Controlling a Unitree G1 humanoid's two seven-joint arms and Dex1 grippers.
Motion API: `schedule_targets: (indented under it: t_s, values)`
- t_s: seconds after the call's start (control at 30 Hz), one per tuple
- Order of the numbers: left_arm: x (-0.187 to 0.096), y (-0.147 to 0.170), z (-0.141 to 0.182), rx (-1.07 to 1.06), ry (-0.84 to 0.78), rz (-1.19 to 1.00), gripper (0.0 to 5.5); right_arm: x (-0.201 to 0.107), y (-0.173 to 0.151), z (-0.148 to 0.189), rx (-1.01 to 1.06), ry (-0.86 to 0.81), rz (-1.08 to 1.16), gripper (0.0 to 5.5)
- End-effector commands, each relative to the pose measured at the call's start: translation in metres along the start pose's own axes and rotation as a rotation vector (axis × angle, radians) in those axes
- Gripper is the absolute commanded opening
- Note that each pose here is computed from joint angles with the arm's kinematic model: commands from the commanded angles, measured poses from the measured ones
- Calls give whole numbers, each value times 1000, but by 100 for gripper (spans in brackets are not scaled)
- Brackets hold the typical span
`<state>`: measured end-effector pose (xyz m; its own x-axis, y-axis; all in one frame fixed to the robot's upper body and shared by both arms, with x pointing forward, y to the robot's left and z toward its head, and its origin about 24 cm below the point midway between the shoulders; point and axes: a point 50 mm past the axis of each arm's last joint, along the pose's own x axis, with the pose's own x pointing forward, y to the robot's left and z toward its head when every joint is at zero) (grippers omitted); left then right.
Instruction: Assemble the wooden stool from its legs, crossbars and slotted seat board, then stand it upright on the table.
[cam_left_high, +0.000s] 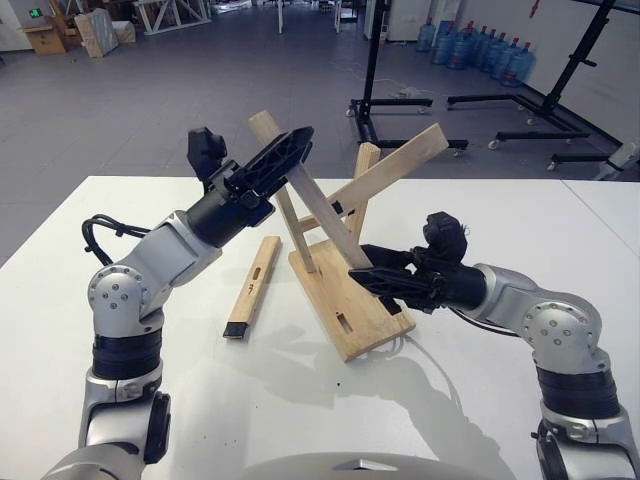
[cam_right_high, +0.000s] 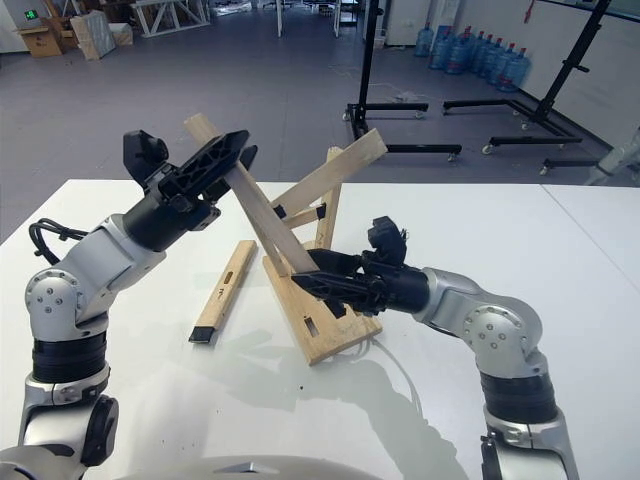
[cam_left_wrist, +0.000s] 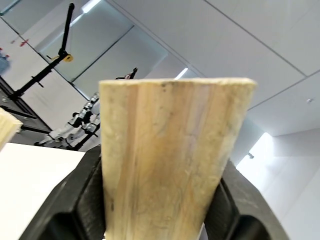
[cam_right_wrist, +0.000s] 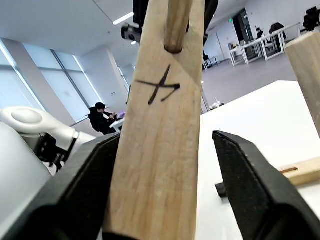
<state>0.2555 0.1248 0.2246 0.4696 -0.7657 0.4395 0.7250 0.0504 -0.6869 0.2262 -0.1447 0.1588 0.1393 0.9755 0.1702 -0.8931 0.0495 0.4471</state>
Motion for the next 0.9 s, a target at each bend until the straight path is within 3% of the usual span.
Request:
schedule_targets:
  t_s: [0.03, 0.23, 0.33, 0.47, 0.67, 0.73, 0.9]
  values:
    - [-3, 1, 2, 53, 4, 20, 214, -10, -3, -5, -25, 60, -66, 384]
    - [-8, -1, 4, 267, 75, 74, 205, -71, -19, 38, -208, 82, -369, 488]
    - [-11, -2, 6, 416, 130, 112, 205, -91, -40, 41, -317, 226, -576, 535]
    - [-14, 1, 2, 544, 174, 141, 204, -101, -77, 1, -428, 538, -769, 540]
    - [-16, 5, -10, 553, 153, 126, 204, -109, -106, -68, -534, 909, -787, 540]
    - [-18, 5, -13, 539, 151, 115, 204, -105, -105, -84, -526, 941, -734, 540]
    - [-22, 0, -6, 568, 213, 63, 204, -74, -94, -92, -485, 830, -624, 540]
